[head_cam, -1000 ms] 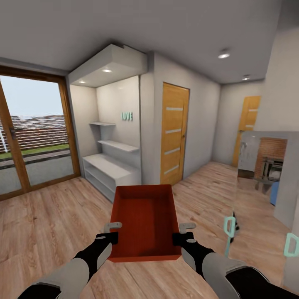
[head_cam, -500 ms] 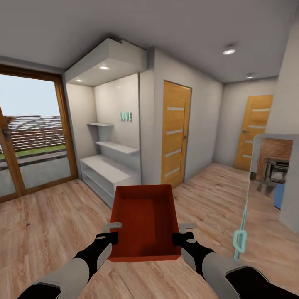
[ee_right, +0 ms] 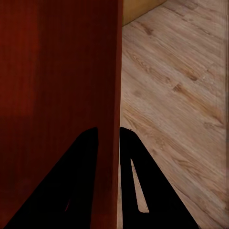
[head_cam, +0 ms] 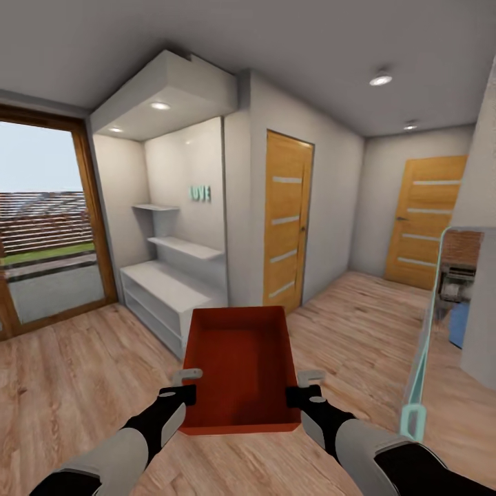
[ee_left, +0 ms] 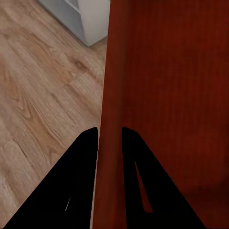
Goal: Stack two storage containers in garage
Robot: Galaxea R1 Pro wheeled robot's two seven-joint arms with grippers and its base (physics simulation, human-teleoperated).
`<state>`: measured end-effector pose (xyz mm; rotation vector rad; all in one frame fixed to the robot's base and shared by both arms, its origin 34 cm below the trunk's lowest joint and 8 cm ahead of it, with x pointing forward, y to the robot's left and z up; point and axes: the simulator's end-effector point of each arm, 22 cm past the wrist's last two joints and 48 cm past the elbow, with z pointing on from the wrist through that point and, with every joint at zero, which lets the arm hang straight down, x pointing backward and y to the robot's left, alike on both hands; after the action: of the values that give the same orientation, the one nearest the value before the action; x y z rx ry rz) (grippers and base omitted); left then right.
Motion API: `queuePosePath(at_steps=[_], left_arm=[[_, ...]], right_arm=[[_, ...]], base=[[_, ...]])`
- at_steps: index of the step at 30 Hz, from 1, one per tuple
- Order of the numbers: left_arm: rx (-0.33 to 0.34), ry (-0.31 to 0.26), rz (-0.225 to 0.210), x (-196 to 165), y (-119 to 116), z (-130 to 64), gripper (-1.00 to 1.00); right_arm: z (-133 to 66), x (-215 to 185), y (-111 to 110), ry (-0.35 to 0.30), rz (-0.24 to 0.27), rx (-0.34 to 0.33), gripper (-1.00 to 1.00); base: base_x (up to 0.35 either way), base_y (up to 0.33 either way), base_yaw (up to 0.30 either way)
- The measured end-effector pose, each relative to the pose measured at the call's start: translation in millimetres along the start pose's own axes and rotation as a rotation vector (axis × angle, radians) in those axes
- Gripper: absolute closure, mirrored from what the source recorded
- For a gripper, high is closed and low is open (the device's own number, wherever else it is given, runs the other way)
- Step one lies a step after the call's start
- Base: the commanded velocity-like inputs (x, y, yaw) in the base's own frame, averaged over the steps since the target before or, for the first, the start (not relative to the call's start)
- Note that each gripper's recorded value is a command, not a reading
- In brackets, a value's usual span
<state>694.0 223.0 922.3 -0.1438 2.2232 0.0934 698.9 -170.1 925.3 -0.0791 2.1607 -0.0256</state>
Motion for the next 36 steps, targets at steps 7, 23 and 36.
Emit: queuePosePath(at_steps=[7, 23, 36], left_arm=[[0.0, 0.0, 0.0, -0.1, 0.0, 0.0, 1.0], [-0.004, 0.0, 0.0, -0.1, -2.3, -0.7, 1.0], [-0.001, -0.001, -0.002, -0.2, 0.0, -0.1, 1.0]], right_arm=[[0.0, -0.4, 0.0, -0.001, 0.0, 0.0, 1.0], [0.4, -0.3, -2.4, -0.001, 0.0, -0.002, 1.0], [0.1, -0.7, 0.0, -0.001, -0.001, 0.0, 1.0]], base=[[0.323, 0.081, -0.223], [0.323, 0.09, -0.173], [0.323, 0.098, -0.032]])
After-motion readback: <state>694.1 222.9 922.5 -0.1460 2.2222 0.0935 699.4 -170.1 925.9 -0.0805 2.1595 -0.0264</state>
